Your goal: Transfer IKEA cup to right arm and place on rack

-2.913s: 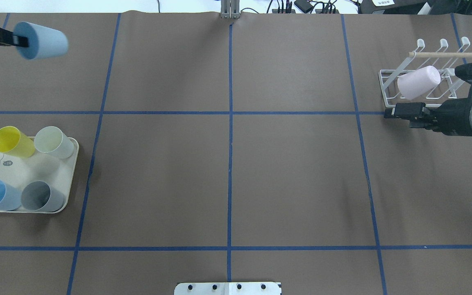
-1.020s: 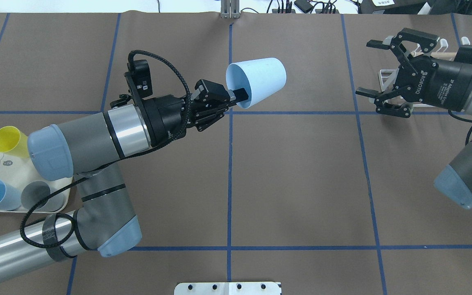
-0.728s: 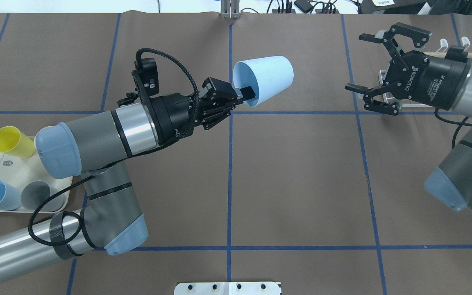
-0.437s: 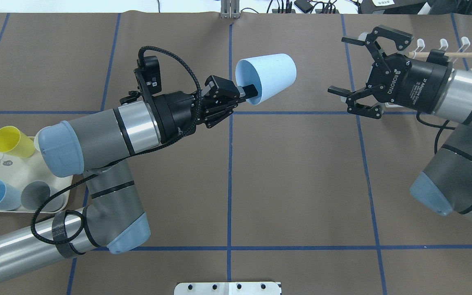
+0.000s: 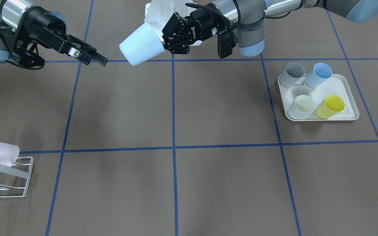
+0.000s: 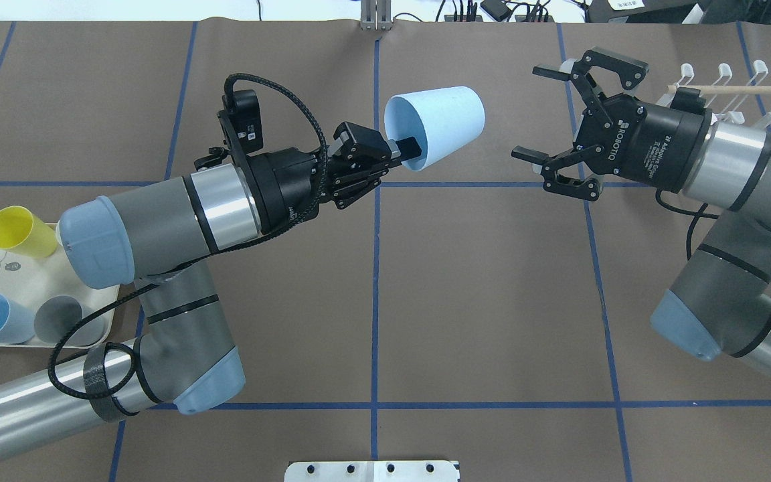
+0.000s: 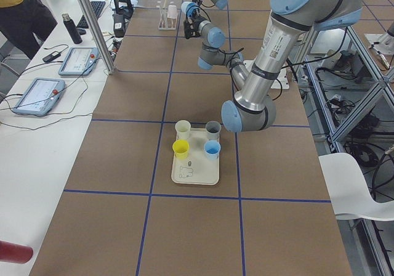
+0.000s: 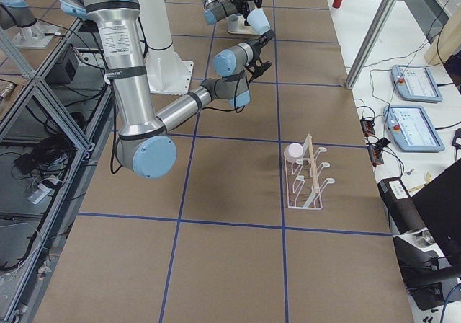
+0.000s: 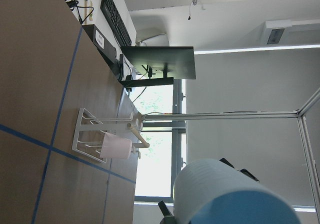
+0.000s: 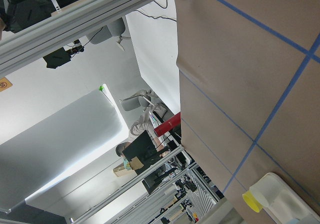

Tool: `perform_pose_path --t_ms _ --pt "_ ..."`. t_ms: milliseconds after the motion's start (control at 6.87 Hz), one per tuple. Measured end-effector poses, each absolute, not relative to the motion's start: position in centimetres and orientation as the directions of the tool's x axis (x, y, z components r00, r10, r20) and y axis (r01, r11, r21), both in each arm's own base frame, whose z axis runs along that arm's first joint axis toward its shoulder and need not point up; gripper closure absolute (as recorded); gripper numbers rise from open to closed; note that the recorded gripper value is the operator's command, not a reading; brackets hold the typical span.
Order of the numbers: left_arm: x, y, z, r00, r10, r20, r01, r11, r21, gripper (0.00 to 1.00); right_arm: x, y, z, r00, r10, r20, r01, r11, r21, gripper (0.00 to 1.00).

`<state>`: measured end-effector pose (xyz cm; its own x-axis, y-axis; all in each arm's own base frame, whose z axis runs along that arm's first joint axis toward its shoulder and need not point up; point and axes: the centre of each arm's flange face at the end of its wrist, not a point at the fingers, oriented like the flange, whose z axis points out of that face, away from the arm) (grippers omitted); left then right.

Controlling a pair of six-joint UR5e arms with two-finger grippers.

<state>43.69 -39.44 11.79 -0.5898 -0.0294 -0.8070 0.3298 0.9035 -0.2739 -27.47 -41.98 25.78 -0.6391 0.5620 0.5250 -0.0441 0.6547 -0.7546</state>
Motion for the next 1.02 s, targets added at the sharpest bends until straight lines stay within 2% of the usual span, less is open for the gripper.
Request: perform_pose_path --t_ms 1020 --pt "44.2 -39.5 10.9 -0.588 -0.037 -0.808 0.326 0.904 -0.278 1.00 -29.0 -41.2 24.6 -0.634 0.563 0.530 -0.019 0.674 -0.739 0.00"
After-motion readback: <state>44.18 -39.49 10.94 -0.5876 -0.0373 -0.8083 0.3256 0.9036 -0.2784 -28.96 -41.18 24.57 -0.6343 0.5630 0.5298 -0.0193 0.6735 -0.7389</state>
